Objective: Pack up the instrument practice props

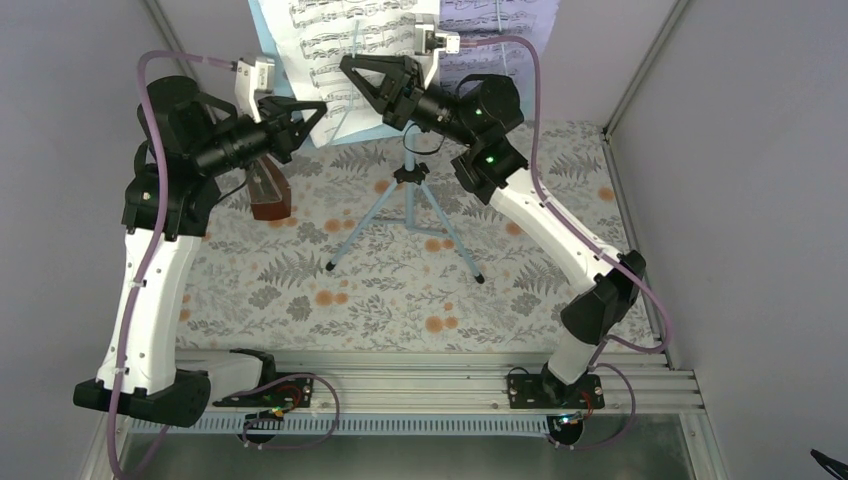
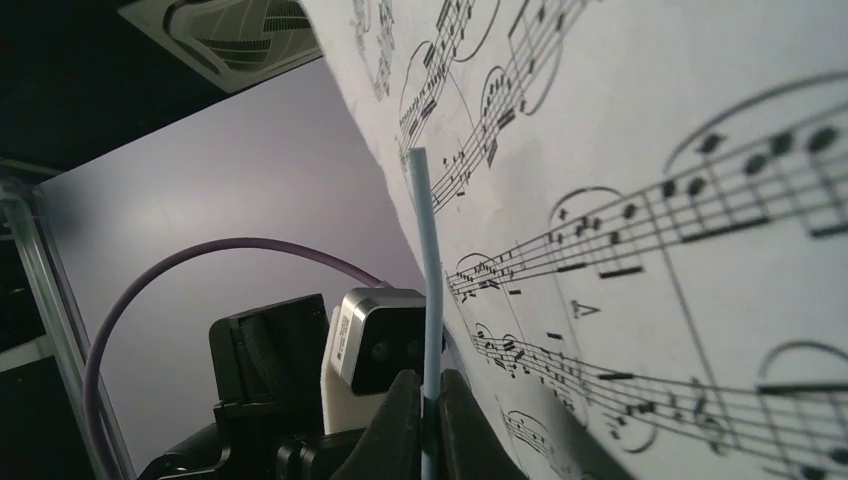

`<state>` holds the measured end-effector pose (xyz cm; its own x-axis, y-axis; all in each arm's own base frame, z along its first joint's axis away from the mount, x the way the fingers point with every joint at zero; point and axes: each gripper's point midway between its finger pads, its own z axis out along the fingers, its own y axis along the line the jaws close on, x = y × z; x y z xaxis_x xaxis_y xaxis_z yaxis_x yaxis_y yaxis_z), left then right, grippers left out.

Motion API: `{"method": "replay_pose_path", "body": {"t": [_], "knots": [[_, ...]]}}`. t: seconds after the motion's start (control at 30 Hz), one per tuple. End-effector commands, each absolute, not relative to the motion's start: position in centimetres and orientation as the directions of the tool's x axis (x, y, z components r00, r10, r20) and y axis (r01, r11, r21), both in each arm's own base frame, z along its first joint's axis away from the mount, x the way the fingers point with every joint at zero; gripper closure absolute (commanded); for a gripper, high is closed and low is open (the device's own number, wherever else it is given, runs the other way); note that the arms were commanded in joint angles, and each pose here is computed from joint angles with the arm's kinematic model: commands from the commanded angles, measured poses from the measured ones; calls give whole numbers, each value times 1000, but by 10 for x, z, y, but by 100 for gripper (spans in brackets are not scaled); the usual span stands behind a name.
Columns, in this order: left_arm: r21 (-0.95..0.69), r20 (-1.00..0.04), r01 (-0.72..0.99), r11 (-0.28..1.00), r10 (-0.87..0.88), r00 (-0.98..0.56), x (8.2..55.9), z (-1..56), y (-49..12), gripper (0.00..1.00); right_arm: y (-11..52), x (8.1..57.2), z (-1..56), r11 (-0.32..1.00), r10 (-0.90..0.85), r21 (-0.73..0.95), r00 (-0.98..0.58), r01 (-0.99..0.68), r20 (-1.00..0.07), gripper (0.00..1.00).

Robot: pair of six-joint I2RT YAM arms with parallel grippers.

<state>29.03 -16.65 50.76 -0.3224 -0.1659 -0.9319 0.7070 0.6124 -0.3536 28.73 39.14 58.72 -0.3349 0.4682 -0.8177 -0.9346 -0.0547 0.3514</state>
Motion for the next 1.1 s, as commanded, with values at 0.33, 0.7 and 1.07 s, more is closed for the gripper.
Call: {"method": "replay_pose_path", "body": {"t": [0.33,0.7,1.07], "knots": [[-341,-940,446,827,-293,-176,298,522,-88,98,379,276,588,6,518,226,-191,-974,-834,96],[-344,-925,22,939,-335,-182,314,438,0,98,370,277,592,73,524,227,-156,-971,-837,96],[-598,-684,-149,788,-598,-417,310,234,2,97,363,278,592,154,502,203,-101,-967,-859,71]]}}
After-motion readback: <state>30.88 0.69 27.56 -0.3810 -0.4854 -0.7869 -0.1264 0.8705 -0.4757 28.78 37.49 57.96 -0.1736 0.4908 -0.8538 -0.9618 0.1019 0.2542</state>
